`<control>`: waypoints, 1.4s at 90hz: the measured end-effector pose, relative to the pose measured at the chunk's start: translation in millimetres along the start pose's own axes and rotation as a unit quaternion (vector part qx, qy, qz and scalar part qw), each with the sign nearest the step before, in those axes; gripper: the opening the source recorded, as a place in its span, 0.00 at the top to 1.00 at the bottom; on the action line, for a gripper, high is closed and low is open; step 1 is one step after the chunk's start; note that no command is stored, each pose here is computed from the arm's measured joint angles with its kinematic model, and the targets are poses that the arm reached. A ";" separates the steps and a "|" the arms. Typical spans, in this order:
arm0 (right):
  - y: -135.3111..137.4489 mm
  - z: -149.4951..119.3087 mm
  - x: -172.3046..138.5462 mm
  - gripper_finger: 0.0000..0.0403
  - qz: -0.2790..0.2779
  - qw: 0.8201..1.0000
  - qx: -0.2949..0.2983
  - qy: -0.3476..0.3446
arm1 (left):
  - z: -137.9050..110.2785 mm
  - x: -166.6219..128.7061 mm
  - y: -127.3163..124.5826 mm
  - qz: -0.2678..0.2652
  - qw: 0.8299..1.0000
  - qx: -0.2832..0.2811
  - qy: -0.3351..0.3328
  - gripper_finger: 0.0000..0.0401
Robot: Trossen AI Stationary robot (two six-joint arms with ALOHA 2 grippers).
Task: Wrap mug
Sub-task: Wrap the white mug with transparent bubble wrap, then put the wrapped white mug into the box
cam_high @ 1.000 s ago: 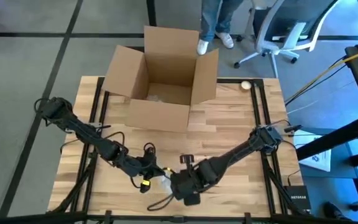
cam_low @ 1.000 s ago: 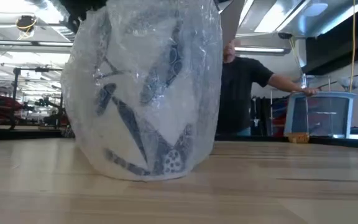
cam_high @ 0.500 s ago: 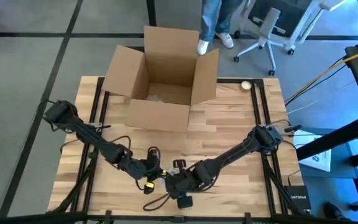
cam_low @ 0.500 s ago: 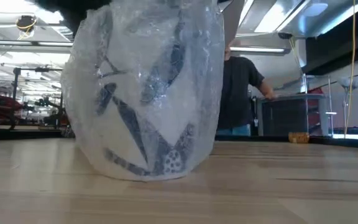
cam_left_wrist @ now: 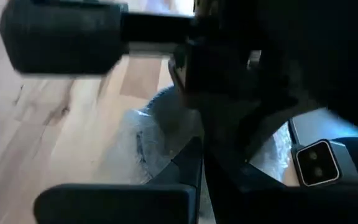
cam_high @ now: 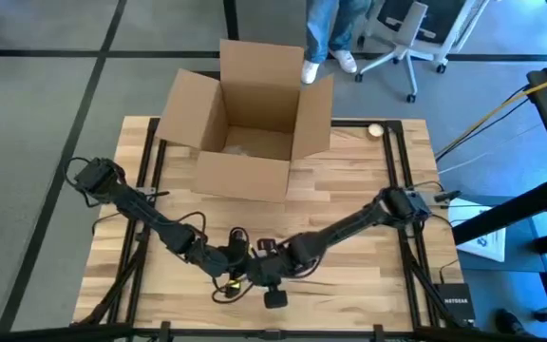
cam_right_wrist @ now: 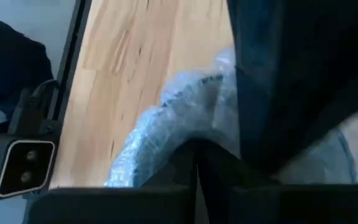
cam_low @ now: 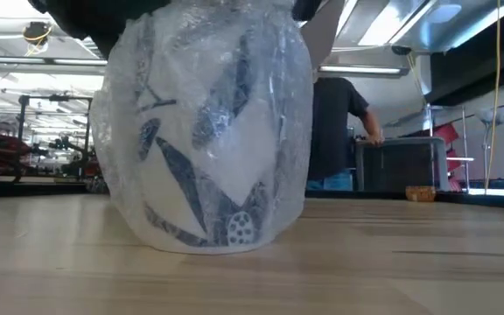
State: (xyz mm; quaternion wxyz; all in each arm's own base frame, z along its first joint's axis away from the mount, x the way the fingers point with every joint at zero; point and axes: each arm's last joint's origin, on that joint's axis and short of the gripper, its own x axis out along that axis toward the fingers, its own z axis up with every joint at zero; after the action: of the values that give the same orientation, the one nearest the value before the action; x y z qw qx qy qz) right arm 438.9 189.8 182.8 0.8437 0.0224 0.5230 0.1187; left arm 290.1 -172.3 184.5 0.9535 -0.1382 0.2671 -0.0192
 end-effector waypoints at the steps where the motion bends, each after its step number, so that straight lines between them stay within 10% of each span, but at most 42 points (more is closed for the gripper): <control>1: -0.2 -0.3 1.2 1.00 0.002 1.000 0.000 0.002 | 0.1 0.0 0.0 0.000 1.000 0.001 -0.001 1.00; 48: -0.3 7.2 0.0 1.00 0.008 1.000 -0.008 0.015 | -1.4 0.0 0.6 0.001 1.000 0.014 0.008 1.00; 126: 43.8 37.3 -98.9 1.00 0.000 0.997 -0.069 0.023 | -2.2 0.3 0.5 -0.001 1.000 0.021 0.009 1.00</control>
State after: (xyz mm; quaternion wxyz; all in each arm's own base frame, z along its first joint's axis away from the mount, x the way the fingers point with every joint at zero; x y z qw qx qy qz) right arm 422.4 213.4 293.5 0.8308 -0.0387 0.5333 0.1545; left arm 289.3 -172.4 182.4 0.9536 -0.1185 0.2754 -0.0275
